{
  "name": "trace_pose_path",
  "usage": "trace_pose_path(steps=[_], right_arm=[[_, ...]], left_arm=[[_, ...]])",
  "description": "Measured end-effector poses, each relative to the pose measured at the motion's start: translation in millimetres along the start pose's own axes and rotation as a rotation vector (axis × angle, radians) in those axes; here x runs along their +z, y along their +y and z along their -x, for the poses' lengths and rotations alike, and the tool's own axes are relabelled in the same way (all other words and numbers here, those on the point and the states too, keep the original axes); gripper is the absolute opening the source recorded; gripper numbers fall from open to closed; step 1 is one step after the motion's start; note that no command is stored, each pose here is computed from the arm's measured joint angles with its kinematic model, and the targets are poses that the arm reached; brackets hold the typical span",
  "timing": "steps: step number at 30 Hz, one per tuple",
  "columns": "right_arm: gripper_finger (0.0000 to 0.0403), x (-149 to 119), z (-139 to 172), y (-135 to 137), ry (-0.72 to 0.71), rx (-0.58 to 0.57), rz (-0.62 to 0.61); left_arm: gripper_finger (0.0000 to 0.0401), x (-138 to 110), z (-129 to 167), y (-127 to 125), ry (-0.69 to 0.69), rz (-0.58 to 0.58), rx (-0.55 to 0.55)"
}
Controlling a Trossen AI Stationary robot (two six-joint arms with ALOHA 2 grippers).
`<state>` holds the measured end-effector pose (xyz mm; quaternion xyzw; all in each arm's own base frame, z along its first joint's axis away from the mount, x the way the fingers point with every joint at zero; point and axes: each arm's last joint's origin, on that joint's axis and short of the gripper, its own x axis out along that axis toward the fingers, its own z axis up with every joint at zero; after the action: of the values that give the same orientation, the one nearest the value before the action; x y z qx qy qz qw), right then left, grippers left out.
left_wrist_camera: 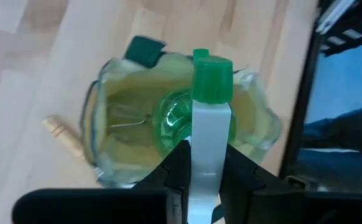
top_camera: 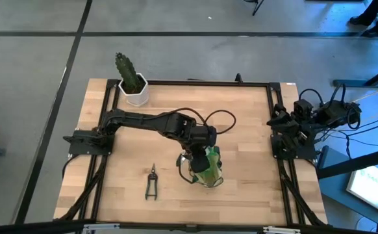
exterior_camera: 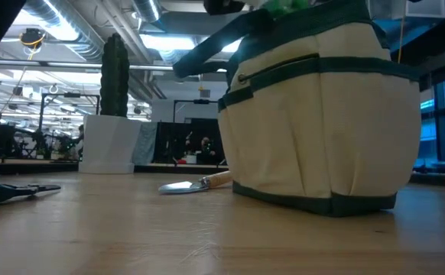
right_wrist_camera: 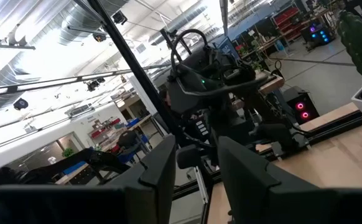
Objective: Pick & Place Garden tools in Gardening bag
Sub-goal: Put the green spray bottle into the light brown gardening bag
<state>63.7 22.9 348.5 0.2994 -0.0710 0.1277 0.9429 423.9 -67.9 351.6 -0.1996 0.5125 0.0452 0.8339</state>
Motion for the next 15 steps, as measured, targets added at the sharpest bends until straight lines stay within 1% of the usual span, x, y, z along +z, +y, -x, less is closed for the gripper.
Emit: trace_pose_path(steps=[6, 9, 12, 15], right_arm=[[0.0124, 0.0, 0.0, 0.0, 0.0, 0.0, 0.0], [0.0124, -0.2, 0.0, -0.1, 0.002, -0.001, 0.001], [0.0124, -0.8, 0.0, -0.5, 0.008, -0.005, 0.002], [0.0124, -2.0, 0.0, -1.2, 0.02, -0.012, -0.004]], left_arm=[[0.0045, 0.3, -0.3, -3.6, -0.009, 0.0, -0.024], [0.0045, -2.5, -9.6, -9.5, 0.012, -0.014, -0.03], [0.0045, -8.3, -23.9, -17.8, 0.044, -0.048, -0.016], [0.0045, -14.0, -29.3, -26.1, 0.03, -0.078, 0.031]])
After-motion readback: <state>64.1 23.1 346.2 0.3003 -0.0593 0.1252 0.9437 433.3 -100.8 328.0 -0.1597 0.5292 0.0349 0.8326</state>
